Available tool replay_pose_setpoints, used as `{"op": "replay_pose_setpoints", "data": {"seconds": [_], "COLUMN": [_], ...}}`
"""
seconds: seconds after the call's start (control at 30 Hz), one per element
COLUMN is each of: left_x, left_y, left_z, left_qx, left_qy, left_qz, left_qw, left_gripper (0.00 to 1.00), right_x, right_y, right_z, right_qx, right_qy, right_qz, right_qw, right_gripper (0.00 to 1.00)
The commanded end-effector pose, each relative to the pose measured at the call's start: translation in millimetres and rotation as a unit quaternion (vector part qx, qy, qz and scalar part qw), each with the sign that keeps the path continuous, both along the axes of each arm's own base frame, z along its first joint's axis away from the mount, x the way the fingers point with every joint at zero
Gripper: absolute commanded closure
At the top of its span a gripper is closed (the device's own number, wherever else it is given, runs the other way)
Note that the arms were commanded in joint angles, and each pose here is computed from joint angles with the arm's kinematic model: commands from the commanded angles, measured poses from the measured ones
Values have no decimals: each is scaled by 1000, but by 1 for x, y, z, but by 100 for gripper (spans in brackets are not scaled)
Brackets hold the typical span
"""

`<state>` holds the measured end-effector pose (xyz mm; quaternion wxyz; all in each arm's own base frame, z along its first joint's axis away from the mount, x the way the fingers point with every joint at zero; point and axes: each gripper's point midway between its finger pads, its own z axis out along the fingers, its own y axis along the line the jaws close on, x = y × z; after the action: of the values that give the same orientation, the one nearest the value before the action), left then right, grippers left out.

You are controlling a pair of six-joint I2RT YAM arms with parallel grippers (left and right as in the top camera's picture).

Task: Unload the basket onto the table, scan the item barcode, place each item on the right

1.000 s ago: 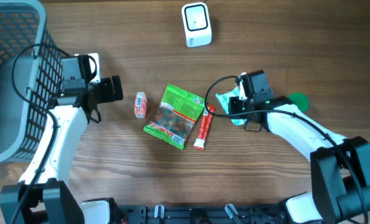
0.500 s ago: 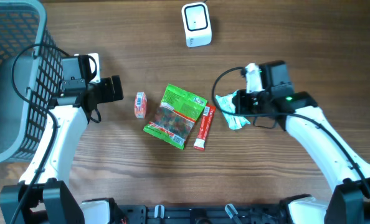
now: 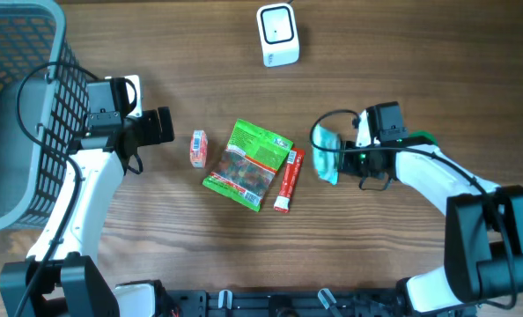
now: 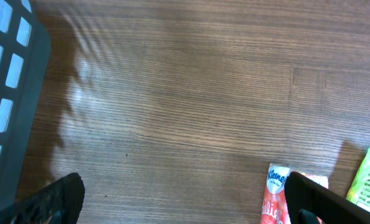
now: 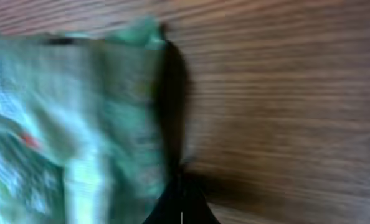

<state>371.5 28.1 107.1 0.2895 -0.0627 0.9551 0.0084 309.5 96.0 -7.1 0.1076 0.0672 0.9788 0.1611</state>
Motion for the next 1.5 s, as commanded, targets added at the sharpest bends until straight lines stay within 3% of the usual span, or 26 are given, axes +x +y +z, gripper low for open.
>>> {"op": "replay_pose_setpoints", "data": {"seconds": [0.0,0.13,0.3,0.83,0.87,0.9,0.97,1.0,1.13,1.2,1.23,1.27,1.3,1.47], "left_x": [4,4,4,4,4,4,4,4,4,4,4,4,4,4], "left_y": [3,3,3,3,3,3,3,3,3,3,3,3,3,3], "left_z": [11,11,11,11,11,11,11,11,11,11,11,11,11,11], "left_qx": [5,5,5,5,5,5,5,5,5,5,5,5,5,5], "left_qy": [-16,-16,-16,-16,-16,-16,-16,-16,-16,-16,-16,-16,-16,-16], "left_qz": [2,2,2,2,2,2,2,2,2,2,2,2,2,2], "left_qw": [1000,1000,1000,1000,1000,1000,1000,1000,1000,1000,1000,1000,1000,1000], "left_gripper": [0,0,0,0,0,0,0,0,0,0,0,0,0,0], "right_x": [-17,7,4,-26,-27,-27,-26,-27,-28,-28,-29,-30,-31,-33], "right_y": [-21,-5,51,53,52,53,53,53,44,42,42,42,41,41], "right_z": [-18,30,98,-31,-32,-30,-29,-29,-36,-38,-38,-38,-39,-38], "right_qx": [-62,-33,122,144,144,146,148,147,117,108,108,108,108,108], "right_qy": [35,-17,-90,45,51,49,48,50,56,57,58,61,63,67], "right_qz": [-22,33,145,129,121,121,121,122,115,113,113,113,113,112], "right_qw": [997,999,978,980,981,981,980,980,985,986,986,986,986,985], "right_gripper": [96,96,96,96,94,87,62,55,48,49,60,89,96,96]}}
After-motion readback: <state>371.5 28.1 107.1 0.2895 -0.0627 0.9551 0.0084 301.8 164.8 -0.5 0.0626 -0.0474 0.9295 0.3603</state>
